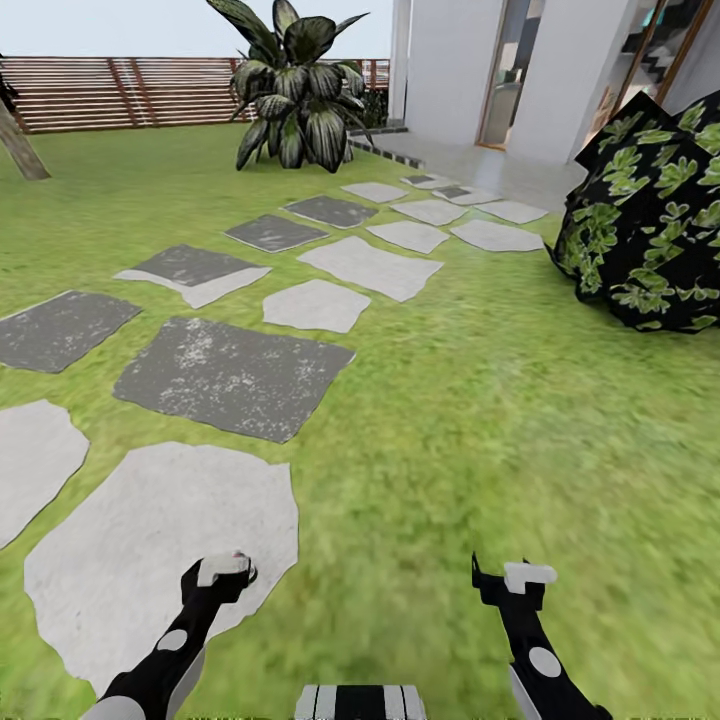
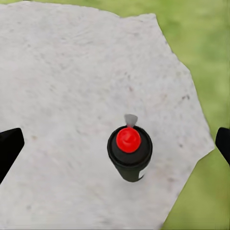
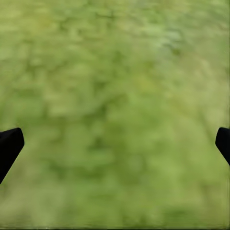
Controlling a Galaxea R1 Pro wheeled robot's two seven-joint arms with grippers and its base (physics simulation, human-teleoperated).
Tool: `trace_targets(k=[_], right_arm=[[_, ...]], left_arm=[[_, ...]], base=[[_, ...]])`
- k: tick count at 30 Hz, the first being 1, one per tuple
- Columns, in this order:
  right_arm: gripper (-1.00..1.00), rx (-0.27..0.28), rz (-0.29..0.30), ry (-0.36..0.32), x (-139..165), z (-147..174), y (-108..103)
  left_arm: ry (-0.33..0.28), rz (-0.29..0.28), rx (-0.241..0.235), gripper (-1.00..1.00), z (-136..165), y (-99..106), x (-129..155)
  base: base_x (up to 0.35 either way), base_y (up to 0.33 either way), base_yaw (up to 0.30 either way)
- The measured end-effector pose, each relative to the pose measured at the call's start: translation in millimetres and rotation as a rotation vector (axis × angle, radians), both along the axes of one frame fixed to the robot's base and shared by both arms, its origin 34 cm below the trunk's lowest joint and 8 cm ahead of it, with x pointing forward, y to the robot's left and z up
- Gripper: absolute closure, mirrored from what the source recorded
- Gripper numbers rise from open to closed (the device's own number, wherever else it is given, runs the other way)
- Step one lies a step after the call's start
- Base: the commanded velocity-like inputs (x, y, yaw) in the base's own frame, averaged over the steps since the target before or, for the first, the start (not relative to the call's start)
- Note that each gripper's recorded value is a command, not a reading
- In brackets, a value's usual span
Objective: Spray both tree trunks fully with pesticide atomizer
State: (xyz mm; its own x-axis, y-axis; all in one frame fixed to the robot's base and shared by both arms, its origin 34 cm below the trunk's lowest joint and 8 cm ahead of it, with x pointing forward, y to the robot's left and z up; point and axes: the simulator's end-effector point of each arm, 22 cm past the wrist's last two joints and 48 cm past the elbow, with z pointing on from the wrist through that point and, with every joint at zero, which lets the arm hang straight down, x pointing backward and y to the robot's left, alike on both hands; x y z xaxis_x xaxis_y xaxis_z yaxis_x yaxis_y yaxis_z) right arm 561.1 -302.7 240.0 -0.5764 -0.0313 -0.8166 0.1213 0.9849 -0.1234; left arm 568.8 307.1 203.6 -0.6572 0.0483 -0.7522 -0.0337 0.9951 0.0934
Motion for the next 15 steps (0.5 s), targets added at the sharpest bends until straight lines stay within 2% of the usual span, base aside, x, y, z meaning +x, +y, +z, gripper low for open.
trace_targets(k=[4,15], right_arm=[[-1.0,0.0,0.0,0.024,-6.6,-11.5,-0.1],[-1.0,0.0,0.0,0.086,-24.9,-41.7,0.0]], left_arm=[[0.0,-0.001,0.0,-1.0,-7.7,-0.1,-4.1],[0.062,-0.002,0.0,-1.0,-38.3,-0.1,-24.6]], base=[[0.0,0.0,0.0],[0.0,0.0,0.0]])
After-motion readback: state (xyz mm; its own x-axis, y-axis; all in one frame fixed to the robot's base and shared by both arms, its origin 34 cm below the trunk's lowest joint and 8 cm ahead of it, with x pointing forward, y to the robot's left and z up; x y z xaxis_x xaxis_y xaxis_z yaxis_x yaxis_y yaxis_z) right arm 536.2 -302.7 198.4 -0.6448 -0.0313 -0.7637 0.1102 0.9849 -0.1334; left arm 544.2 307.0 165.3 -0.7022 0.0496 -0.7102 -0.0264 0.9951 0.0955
